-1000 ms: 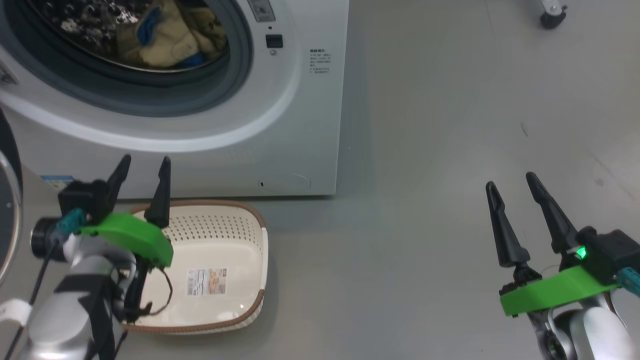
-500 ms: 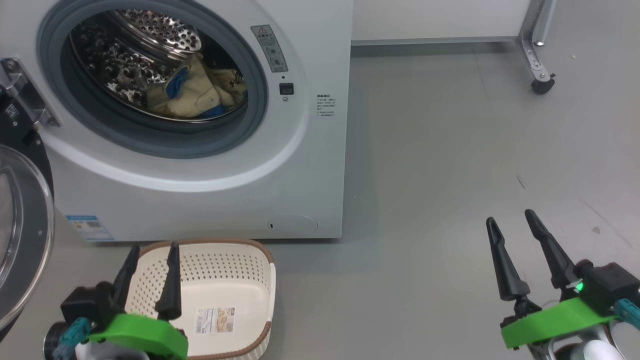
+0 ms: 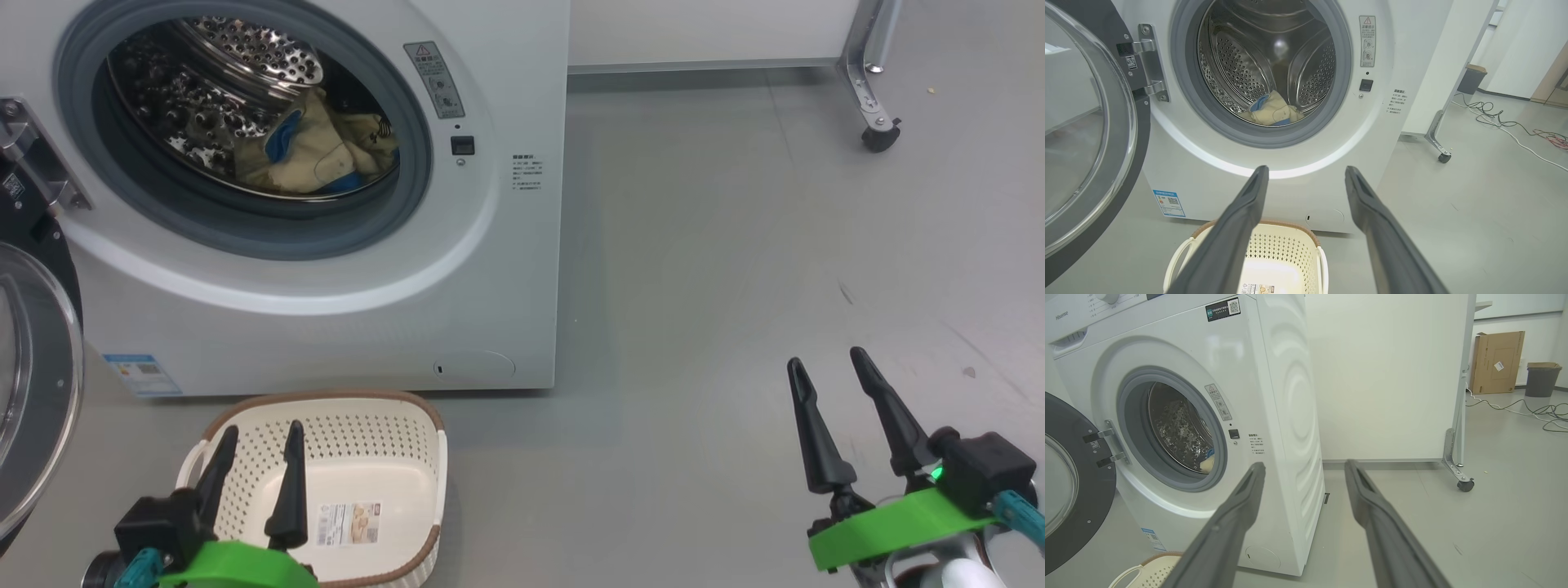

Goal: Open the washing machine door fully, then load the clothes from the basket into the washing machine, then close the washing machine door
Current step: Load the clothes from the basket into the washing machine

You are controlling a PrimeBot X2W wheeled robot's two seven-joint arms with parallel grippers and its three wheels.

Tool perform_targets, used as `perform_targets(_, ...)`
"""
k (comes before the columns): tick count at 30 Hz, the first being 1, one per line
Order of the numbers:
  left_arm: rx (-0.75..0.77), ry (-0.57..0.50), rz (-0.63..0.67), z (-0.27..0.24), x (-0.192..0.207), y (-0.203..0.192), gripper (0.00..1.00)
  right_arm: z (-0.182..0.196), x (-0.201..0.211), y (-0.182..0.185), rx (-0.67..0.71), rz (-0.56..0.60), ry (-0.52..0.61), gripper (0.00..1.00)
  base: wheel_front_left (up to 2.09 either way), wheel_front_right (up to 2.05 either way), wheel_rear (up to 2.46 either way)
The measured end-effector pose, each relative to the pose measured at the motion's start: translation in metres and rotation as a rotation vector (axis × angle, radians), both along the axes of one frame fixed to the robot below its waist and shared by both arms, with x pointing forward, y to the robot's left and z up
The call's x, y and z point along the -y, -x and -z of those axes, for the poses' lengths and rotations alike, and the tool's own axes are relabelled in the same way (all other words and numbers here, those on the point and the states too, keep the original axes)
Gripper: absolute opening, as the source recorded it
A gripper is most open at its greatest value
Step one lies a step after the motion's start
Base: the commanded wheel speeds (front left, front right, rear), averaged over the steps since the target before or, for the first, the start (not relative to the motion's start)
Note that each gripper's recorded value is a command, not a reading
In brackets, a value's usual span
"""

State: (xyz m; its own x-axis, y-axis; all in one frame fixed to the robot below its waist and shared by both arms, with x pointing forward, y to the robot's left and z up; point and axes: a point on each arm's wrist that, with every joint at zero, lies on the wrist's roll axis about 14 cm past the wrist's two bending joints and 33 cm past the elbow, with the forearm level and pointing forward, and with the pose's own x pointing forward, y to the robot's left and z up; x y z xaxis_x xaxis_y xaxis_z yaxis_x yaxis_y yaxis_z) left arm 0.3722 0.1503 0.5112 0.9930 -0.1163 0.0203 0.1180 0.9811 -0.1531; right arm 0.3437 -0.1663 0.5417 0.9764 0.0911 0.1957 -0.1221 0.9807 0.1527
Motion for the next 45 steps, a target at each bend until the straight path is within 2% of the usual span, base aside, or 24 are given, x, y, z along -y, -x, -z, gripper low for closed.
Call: perform_targets(45, 0.002, 0.016, 0.028, 0.008, 0.010, -0.006, 1.00, 0.006, 0.005, 0.000, -0.019, 0.017, 0.000, 1.00, 0.00, 0.00, 0.00)
